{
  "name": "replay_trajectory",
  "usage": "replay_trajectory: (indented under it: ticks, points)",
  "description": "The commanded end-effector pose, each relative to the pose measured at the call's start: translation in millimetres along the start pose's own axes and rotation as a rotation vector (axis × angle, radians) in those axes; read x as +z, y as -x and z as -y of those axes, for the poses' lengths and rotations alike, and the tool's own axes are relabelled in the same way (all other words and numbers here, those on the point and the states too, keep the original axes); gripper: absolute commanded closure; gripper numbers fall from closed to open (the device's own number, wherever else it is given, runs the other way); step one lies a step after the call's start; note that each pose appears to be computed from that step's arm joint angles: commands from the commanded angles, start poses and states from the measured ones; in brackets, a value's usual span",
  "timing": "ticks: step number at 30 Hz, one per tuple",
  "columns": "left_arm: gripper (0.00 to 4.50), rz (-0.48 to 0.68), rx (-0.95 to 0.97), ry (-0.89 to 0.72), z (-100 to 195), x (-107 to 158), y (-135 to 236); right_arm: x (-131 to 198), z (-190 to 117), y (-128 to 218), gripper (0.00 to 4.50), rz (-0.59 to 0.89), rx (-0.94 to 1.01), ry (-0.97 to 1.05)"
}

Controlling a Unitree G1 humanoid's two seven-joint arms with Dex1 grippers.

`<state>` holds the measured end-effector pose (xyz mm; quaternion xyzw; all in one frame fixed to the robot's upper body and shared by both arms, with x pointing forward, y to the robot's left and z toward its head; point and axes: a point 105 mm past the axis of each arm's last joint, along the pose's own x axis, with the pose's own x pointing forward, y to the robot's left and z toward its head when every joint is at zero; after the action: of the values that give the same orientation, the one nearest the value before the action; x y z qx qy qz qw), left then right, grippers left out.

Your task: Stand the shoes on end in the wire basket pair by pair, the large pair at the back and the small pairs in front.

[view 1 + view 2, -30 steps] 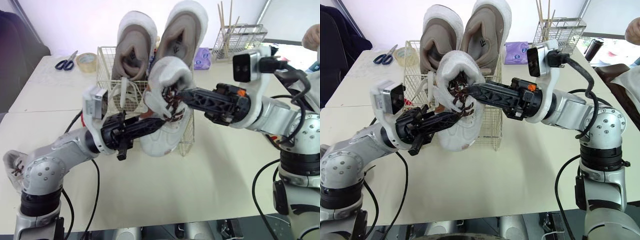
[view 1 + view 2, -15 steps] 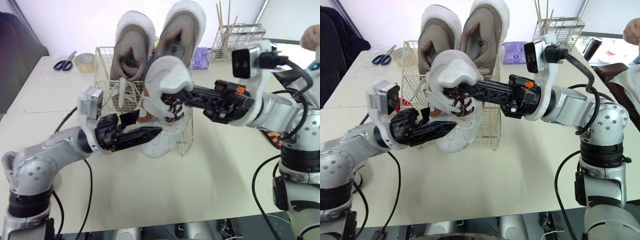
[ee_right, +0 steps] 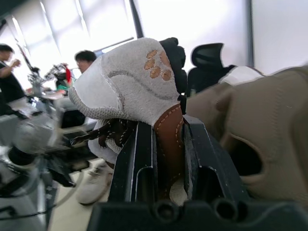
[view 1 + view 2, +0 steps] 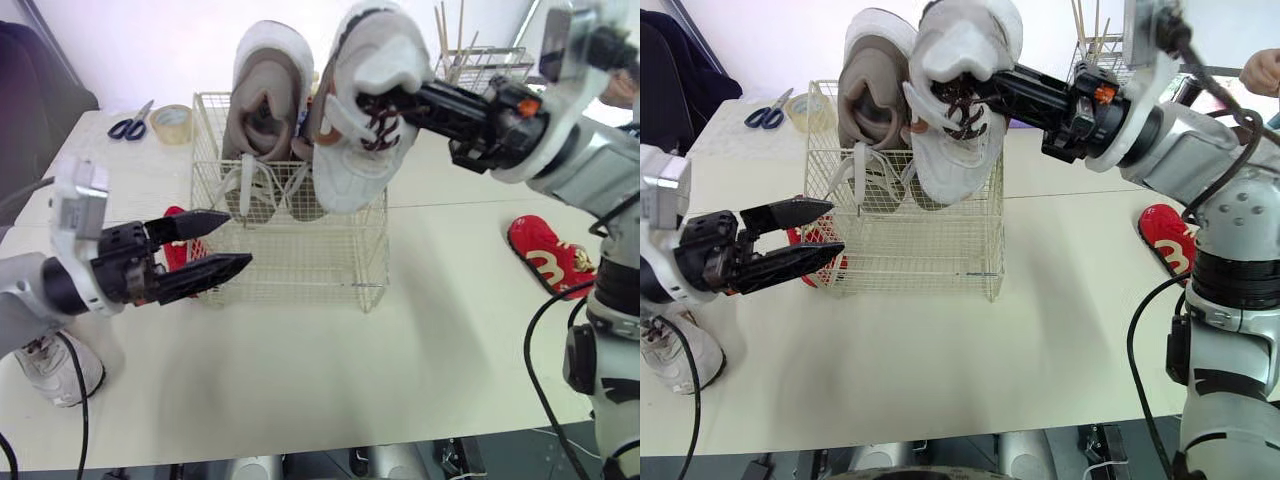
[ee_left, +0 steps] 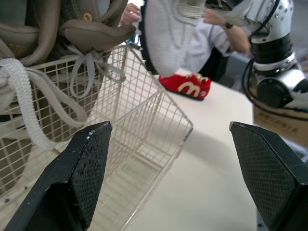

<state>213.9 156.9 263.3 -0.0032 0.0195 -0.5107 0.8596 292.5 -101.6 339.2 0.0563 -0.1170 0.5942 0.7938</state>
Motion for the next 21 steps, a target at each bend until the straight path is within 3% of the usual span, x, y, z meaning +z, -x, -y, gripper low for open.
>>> replay_trajectory:
  ticks: [1, 12, 21]
  points:
    - [0.44, -0.007, 0.047, -0.075, 1.6, 9.9, 2.4, -6.9, 5.3, 0.4, 4.3, 0.01, -0.016, 0.109]
    - [0.44, -0.012, 0.062, -0.037, -0.9, 11.7, 8.5, -46.4, 15.0, 2.9, 4.3, -0.032, -0.032, 0.168]
    - [0.44, 0.0, 0.072, -0.011, -6.1, 10.3, 10.9, -57.1, 12.4, 1.1, 4.3, -0.059, -0.03, 0.206]
